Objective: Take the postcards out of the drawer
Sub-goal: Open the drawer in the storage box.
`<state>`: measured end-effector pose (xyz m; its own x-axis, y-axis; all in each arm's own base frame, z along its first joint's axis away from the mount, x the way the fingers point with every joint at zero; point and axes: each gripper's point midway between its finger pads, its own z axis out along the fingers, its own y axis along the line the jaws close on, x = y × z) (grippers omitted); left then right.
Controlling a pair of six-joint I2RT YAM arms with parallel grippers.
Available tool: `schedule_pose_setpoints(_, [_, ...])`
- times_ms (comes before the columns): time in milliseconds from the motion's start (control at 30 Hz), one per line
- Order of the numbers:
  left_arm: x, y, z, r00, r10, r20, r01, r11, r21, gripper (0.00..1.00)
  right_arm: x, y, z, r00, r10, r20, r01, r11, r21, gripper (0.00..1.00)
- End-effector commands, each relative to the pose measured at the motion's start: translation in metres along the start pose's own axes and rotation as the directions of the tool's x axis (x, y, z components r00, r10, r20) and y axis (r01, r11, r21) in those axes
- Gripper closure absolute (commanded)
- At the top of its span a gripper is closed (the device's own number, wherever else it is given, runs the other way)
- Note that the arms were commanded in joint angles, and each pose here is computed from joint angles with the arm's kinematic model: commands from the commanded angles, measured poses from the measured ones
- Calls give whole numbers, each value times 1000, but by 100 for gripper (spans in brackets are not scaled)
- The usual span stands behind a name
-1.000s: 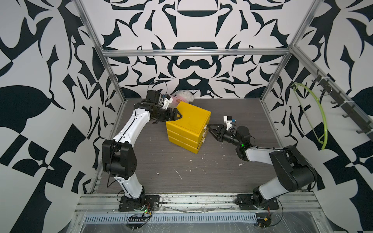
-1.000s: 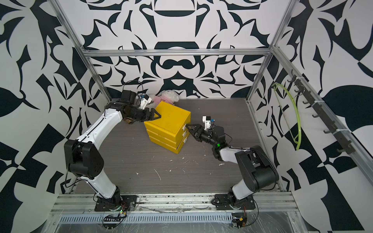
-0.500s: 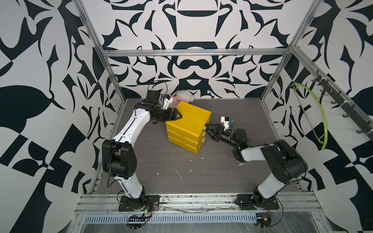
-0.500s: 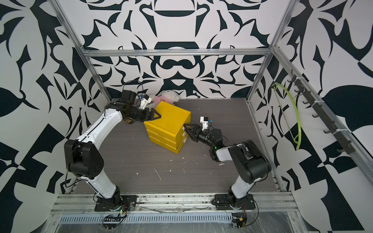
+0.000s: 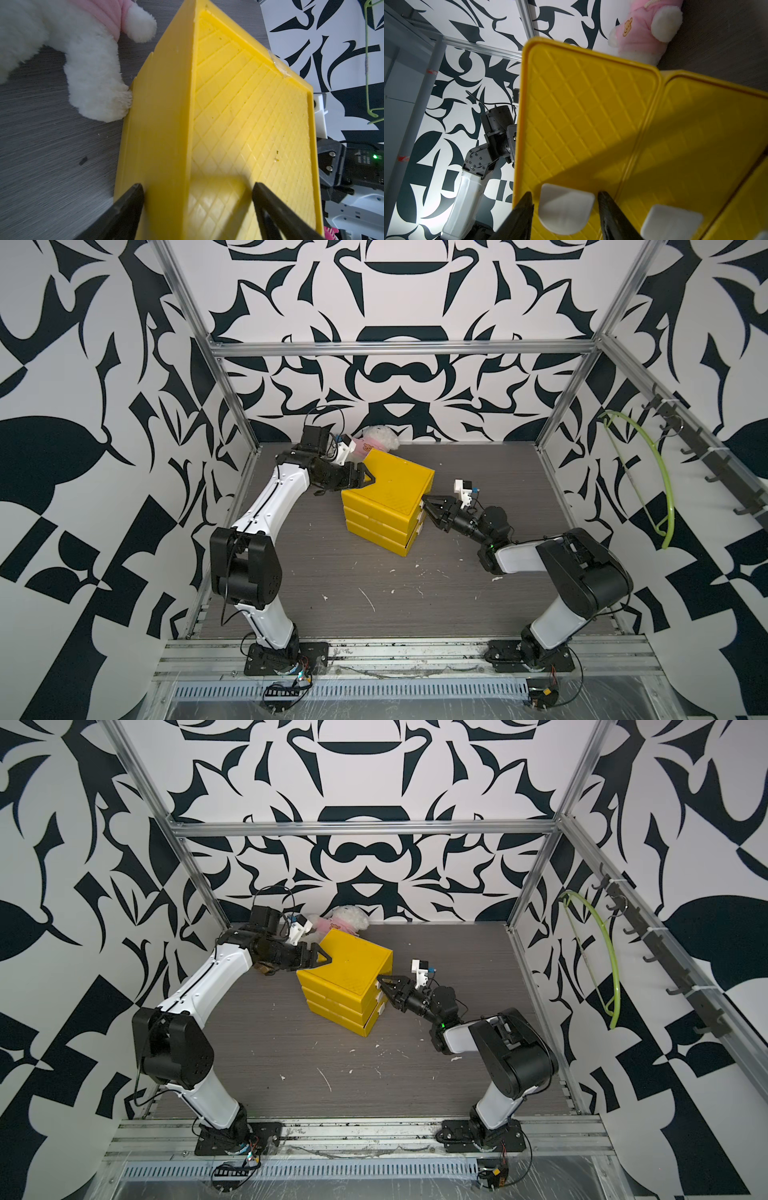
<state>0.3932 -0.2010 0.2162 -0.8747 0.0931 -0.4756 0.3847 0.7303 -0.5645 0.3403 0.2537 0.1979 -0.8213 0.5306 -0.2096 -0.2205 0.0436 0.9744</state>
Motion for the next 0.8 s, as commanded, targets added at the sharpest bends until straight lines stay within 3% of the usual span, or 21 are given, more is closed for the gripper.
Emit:
schedule_pose_setpoints(0, [27,18,21,992,-53,-113,49,998,-43,14,1,23,4,999,-40,7,40,996,-76,49])
schedule_pose_setpoints(233, [28,18,21,992,-53,-114,48,998,-44,14,1,23,2,998,-53,16,54,996,-68,61])
schedule_pose_setpoints(533, [28,20,21,992,-50,-116,45,998,-52,14,-4,22,-12,998,-52,31,54,997,-53,62])
schedule_pose_setpoints(767, [29,20,21,992,-53,-118,47,998,-52,14,-7,17,-36,996,-75,37,74,996,42,62])
